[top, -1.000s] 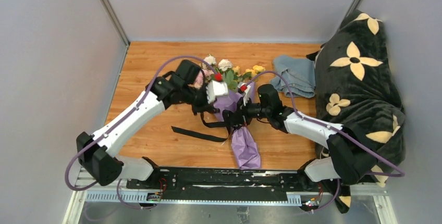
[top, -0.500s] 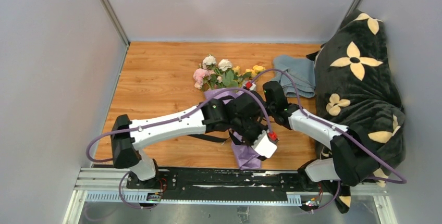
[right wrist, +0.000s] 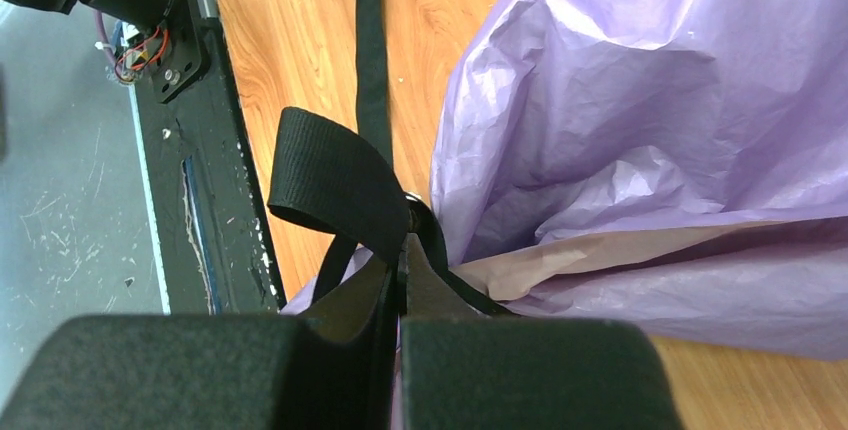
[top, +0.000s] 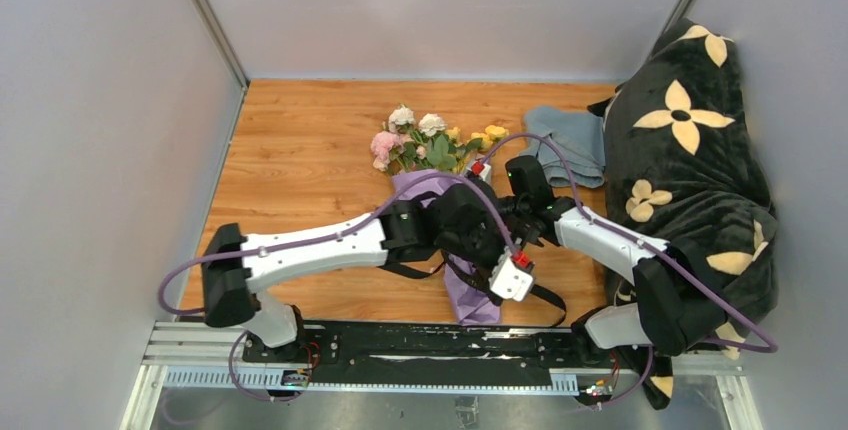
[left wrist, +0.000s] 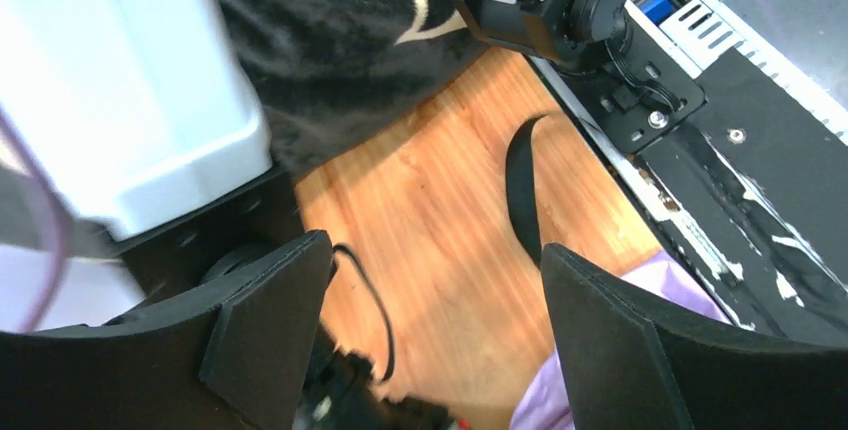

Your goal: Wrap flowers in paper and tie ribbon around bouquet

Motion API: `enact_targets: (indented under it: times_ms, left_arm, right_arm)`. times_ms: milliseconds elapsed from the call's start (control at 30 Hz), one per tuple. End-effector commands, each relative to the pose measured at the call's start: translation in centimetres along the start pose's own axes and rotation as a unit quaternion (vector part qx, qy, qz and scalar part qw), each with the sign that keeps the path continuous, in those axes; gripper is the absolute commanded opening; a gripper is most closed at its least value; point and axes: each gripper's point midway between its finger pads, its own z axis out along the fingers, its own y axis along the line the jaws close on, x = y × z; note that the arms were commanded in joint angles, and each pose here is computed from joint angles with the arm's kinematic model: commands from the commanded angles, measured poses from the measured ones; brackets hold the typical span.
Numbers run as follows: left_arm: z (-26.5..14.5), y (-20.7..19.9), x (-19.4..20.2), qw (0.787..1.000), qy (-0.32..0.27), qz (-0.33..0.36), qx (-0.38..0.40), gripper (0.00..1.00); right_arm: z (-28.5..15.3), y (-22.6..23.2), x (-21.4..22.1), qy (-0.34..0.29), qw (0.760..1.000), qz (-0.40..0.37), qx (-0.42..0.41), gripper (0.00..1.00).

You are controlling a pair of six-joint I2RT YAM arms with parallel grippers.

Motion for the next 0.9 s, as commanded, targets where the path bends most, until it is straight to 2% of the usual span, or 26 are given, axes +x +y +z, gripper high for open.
enact_targets:
  times_ms: [0, 100, 233, 267, 333, 433, 567, 767, 867]
  left_arm:
    - [-6.8, 0.7, -1.8, 0.999, 0.025, 0.016, -0.042, 0.87]
    - [-11.6, 0.5, 1.4, 0.995, 0.055, -0.042, -0.077, 0.83]
    - [-16.5, -1.2, 7.4, 0.985, 0.107, -0.069, -0.12, 0.55]
    - [-17.1, -1.9, 8.7, 0.982, 0.116, -0.08, -0.125, 0.53]
    - [-17.3, -3.3, 10.2, 0.981, 0.125, -0.085, -0.122, 0.56]
    - [-16.2, -4.8, 11.5, 0.981, 0.117, -0.102, -0.117, 0.74]
    - [-15.8, -4.3, 12.9, 0.978, 0.117, -0.094, -0.142, 0.78]
    - [-14.7, -5.5, 14.8, 0.98, 0.123, -0.099, -0.124, 0.62]
    - [-14.3, -6.1, 15.3, 0.981, 0.122, -0.101, -0.116, 0.48]
  right_arm:
    - [-0.1, 0.3, -0.8, 0.0, 1.0, -0.021, -0.02, 0.0]
    - [0.1, 0.8, -0.9, 0.001, 0.999, -0.032, -0.031, 0.0]
    - [1.0, 2.0, -0.1, 0.026, 0.997, -0.039, -0.063, 0.0]
    - [1.1, 2.2, 0.1, 0.031, 0.996, -0.042, -0.067, 0.0]
    - [1.6, 3.0, 0.3, 0.034, 0.994, -0.058, -0.086, 0.0]
    - [2.1, 4.2, 0.6, 0.038, 0.99, -0.087, -0.106, 0.0]
    - [2.8, 5.3, 1.1, 0.044, 0.983, -0.132, -0.117, 0.0]
    - [3.3, 4.9, 1.3, 0.054, 0.984, -0.128, -0.11, 0.0]
    - [3.4, 4.7, 1.3, 0.059, 0.984, -0.125, -0.11, 0.0]
